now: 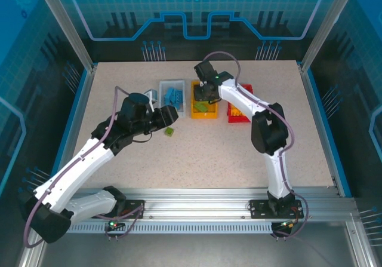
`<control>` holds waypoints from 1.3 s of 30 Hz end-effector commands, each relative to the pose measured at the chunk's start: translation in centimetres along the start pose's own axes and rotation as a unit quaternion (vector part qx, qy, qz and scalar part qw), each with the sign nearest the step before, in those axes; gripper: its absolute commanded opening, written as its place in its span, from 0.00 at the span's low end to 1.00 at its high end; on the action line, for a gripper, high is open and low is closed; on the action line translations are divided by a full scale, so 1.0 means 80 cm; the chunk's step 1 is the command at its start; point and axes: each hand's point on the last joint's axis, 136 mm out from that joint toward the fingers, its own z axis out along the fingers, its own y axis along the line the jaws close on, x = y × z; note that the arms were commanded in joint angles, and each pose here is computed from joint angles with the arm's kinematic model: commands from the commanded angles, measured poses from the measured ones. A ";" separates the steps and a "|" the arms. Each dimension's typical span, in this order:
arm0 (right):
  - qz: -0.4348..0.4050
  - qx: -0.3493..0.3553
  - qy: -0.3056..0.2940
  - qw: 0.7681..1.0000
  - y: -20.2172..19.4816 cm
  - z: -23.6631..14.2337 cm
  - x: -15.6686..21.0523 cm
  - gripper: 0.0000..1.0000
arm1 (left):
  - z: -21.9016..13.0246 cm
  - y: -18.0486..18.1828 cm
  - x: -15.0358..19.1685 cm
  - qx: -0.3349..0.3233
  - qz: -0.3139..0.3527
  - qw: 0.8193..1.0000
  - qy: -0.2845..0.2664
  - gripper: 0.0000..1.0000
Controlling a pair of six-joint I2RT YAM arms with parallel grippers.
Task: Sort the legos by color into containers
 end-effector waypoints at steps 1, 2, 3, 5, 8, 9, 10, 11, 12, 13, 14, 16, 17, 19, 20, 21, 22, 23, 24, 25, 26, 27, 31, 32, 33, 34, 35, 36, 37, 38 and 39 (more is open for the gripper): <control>0.025 -0.027 0.044 0.998 0.004 0.019 0.003 0.32 | 0.003 -0.033 -0.010 0.037 0.033 0.999 -0.005 0.55; 0.031 -0.031 0.045 0.998 0.004 0.023 -0.001 0.33 | 0.006 -0.036 -0.010 0.036 0.039 0.999 -0.005 0.55; 0.036 -0.037 0.044 0.998 0.004 0.024 -0.004 0.36 | 0.007 -0.041 -0.011 0.038 0.046 0.998 -0.006 0.55; 0.043 -0.045 0.037 0.997 0.003 0.022 -0.011 0.41 | 0.009 -0.052 -0.013 0.037 0.067 0.997 -0.013 0.55; 0.047 -0.056 0.028 0.997 0.006 0.016 -0.020 0.48 | 0.013 -0.071 -0.011 0.026 0.111 0.993 -0.021 0.55; 0.045 -0.059 0.027 0.997 0.008 0.013 -0.021 0.50 | 0.015 -0.075 -0.010 0.021 0.124 0.992 -0.022 0.55; 0.044 -0.062 0.023 0.997 0.010 0.008 -0.024 0.52 | 0.018 -0.079 -0.009 0.015 0.137 0.990 -0.023 0.55; 0.042 -0.065 0.019 0.997 0.011 0.002 -0.026 0.53 | 0.020 -0.082 -0.007 0.009 0.147 0.989 -0.024 0.55; 0.042 -0.067 0.014 0.997 0.012 -0.005 -0.029 0.55 | 0.021 -0.083 -0.007 0.005 0.151 0.988 -0.025 0.55; 0.041 -0.067 0.009 0.997 0.011 -0.012 -0.031 0.55 | 0.023 -0.083 -0.007 0.002 0.154 0.988 -0.024 0.55; 0.040 -0.067 0.002 0.997 0.010 -0.022 -0.034 0.56 | 0.024 -0.080 -0.007 -0.004 0.154 0.988 -0.024 0.55; 0.038 -0.066 -0.016 0.997 0.008 -0.043 -0.040 0.56 | 0.022 -0.073 -0.008 -0.019 0.153 0.988 -0.028 0.55; 0.037 -0.066 -0.028 0.997 0.007 -0.058 -0.042 0.55 | 0.020 -0.068 -0.009 -0.029 0.152 0.987 -0.029 0.55; 0.036 -0.066 -0.049 0.996 0.003 -0.084 -0.044 0.55 | 0.019 -0.053 -0.010 -0.058 0.146 0.987 -0.026 0.56; 0.036 -0.065 -0.060 0.995 0.001 -0.099 -0.043 0.54 | 0.020 -0.040 -0.010 -0.076 0.136 0.988 -0.019 0.56; 0.036 -0.065 -0.067 0.995 -0.001 -0.109 -0.039 0.53 | 0.022 -0.028 -0.010 -0.089 0.124 0.988 -0.012 0.56; 0.032 -0.065 -0.079 0.994 -0.002 -0.124 -0.034 0.52 | 0.025 -0.014 -0.009 -0.102 0.108 0.989 0.000 0.56; 0.027 -0.064 -0.087 0.994 -0.002 -0.135 -0.027 0.52 | 0.028 0.001 -0.008 -0.115 0.094 0.989 0.010 0.57; 0.017 -0.063 -0.097 0.993 -0.001 -0.146 -0.017 0.52 | 0.031 0.018 -0.007 -0.131 0.078 0.988 0.023 0.57; 0.005 -0.066 -0.106 0.992 0.003 -0.157 -0.004 0.52 | 0.034 0.037 -0.006 -0.147 0.063 0.986 0.036 0.58; -0.008 -0.068 -0.112 0.991 0.007 -0.166 0.012 0.52 | 0.037 0.051 -0.005 -0.157 0.055 0.985 0.048 0.60; -0.020 -0.069 -0.114 0.991 0.012 -0.171 0.027 0.52 | 0.041 0.064 -0.003 -0.167 0.057 0.983 0.057 0.62; -0.097 -0.107 -0.125 0.982 0.055 -0.191 0.108 0.55 | 0.063 0.119 0.010 -0.217 0.089 0.967 0.101 0.70; -0.120 -0.123 -0.125 0.977 0.070 -0.194 0.132 0.56 | 0.070 0.130 0.012 -0.228 0.099 0.962 0.110 0.71; -0.141 -0.137 -0.126 0.972 0.082 -0.198 0.151 0.57 | 0.076 0.138 0.014 -0.234 0.108 0.959 0.118 0.72; -0.160 -0.149 -0.132 0.967 0.093 -0.204 0.172 0.59 | 0.084 0.148 0.017 -0.239 0.119 0.955 0.126 0.73; -0.172 -0.161 -0.137 0.962 0.102 -0.209 0.190 0.62 | 0.093 0.155 0.021 -0.241 0.133 0.952 0.135 0.74; -0.175 -0.171 -0.136 0.960 0.107 -0.210 0.204 0.64 | 0.101 0.159 0.024 -0.238 0.146 0.950 0.140 0.75; -0.173 -0.180 -0.135 0.959 0.111 -0.212 0.218 0.65 | 0.110 0.164 0.027 -0.235 0.162 0.947 0.149 0.76; -0.168 -0.184 -0.130 0.960 0.111 -0.211 0.230 0.66 | 0.119 0.169 0.032 -0.233 0.177 0.943 0.160 0.76; -0.162 -0.186 -0.125 0.961 0.110 -0.209 0.238 0.66 | 0.127 0.177 0.037 -0.234 0.189 0.938 0.173 0.77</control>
